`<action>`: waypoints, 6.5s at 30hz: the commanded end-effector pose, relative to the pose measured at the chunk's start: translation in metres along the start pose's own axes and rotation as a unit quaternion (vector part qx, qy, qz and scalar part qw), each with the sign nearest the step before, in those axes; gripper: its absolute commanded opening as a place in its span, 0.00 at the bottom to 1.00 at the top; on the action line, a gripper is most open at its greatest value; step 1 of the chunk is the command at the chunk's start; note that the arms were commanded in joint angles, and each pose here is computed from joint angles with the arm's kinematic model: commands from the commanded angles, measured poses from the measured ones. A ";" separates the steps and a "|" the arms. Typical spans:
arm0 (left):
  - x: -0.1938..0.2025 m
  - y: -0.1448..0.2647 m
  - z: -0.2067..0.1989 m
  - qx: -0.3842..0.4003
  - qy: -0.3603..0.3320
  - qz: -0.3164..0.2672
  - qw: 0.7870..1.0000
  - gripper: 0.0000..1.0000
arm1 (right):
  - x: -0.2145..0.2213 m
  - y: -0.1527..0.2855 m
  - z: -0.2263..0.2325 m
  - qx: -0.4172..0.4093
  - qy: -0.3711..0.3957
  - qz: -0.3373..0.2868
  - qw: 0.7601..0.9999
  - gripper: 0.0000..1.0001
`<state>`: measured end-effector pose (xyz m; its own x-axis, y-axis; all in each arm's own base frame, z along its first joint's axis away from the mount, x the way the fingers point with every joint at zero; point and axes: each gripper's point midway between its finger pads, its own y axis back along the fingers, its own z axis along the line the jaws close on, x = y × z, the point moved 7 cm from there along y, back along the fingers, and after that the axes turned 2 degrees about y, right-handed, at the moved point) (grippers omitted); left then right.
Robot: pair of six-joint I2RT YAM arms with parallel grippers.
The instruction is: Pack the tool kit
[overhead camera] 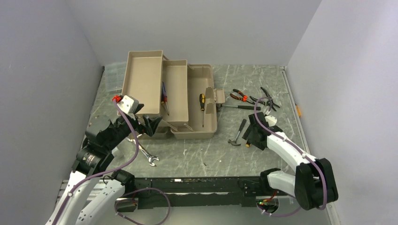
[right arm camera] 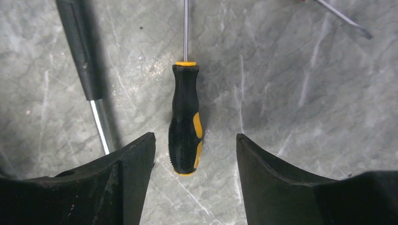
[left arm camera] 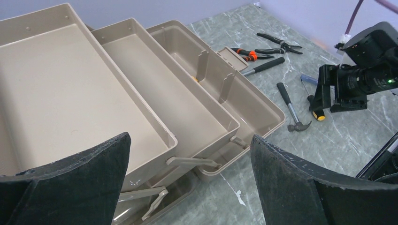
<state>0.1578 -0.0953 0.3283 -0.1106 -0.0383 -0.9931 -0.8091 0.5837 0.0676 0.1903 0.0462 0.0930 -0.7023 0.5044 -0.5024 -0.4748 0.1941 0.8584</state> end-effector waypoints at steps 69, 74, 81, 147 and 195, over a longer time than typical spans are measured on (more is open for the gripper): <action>-0.009 0.001 -0.001 0.004 -0.008 -0.022 1.000 0.99 | -0.081 0.119 0.118 -0.245 0.097 -0.188 0.946 0.53; -0.010 0.001 -0.002 0.008 -0.007 -0.021 1.000 0.99 | -0.098 0.084 0.051 -0.113 0.041 -0.172 0.978 0.50; -0.010 0.000 -0.003 0.015 -0.005 -0.022 1.000 0.99 | -0.115 0.043 0.019 -0.069 -0.006 -0.127 0.989 0.60; 0.255 -0.317 -0.243 0.056 -0.057 0.411 0.908 0.51 | -0.134 0.118 -0.071 -0.002 -0.265 -0.275 0.924 0.66; 0.179 -0.263 -0.223 0.201 0.086 0.385 0.897 0.15 | -0.049 0.019 -0.034 -0.164 -0.142 -0.031 0.976 0.69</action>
<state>0.2229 -0.4352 0.1318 -0.6972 0.4252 -0.5772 -0.1633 0.6898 0.7053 0.1960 0.0143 0.1290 -0.5370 0.6937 -0.4800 -0.7735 -0.1777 0.6084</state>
